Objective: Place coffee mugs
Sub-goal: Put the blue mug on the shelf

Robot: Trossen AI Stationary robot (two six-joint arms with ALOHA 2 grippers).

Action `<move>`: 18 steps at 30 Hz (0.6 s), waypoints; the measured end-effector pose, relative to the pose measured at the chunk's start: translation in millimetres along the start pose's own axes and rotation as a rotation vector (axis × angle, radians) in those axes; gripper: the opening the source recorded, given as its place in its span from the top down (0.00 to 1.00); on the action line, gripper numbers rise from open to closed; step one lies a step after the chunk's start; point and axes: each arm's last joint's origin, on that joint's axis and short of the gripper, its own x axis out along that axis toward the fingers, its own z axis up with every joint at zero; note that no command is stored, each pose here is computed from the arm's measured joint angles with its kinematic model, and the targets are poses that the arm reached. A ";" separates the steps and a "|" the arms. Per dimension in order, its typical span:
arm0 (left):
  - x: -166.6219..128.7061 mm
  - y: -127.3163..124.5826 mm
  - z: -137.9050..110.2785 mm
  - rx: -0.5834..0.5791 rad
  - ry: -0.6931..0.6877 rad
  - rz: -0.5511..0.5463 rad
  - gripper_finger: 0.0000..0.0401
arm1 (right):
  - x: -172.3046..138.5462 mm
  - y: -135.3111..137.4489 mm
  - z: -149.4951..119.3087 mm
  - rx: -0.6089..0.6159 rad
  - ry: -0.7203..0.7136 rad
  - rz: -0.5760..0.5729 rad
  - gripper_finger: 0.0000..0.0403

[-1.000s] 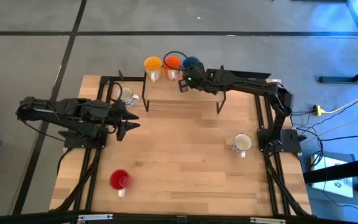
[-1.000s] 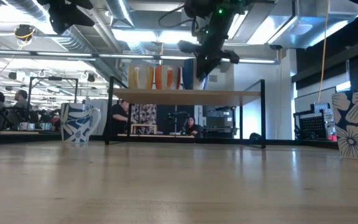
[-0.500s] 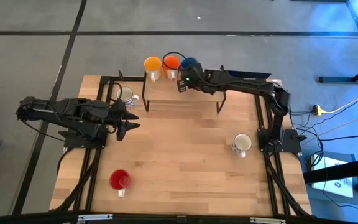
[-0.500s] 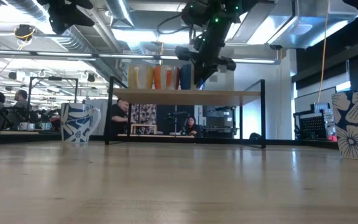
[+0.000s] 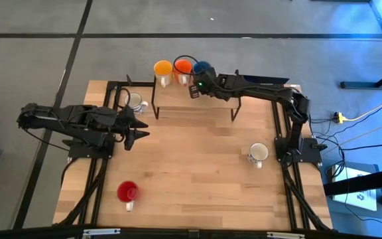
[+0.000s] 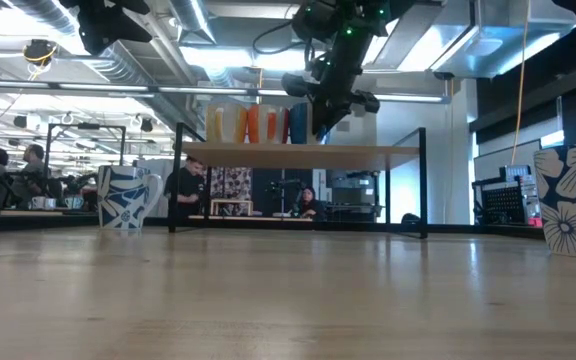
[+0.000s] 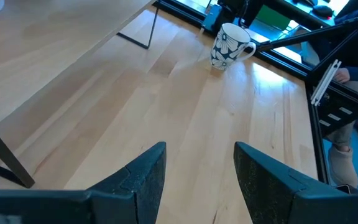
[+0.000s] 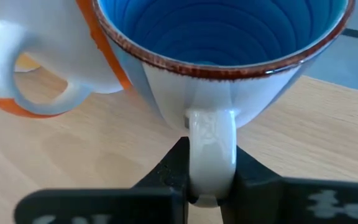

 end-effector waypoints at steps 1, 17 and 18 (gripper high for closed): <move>0.0 0.0 0.0 0.000 0.000 0.000 0.54 | 0.0 0.1 0.1 0.001 -0.001 0.001 0.91; 0.0 -0.2 -0.1 0.001 0.003 -0.007 0.54 | -0.3 1.1 0.5 -0.018 -0.007 0.007 0.81; 0.0 -0.2 -0.1 0.001 0.003 -0.006 0.54 | -0.6 1.5 0.4 -0.019 -0.007 0.009 0.80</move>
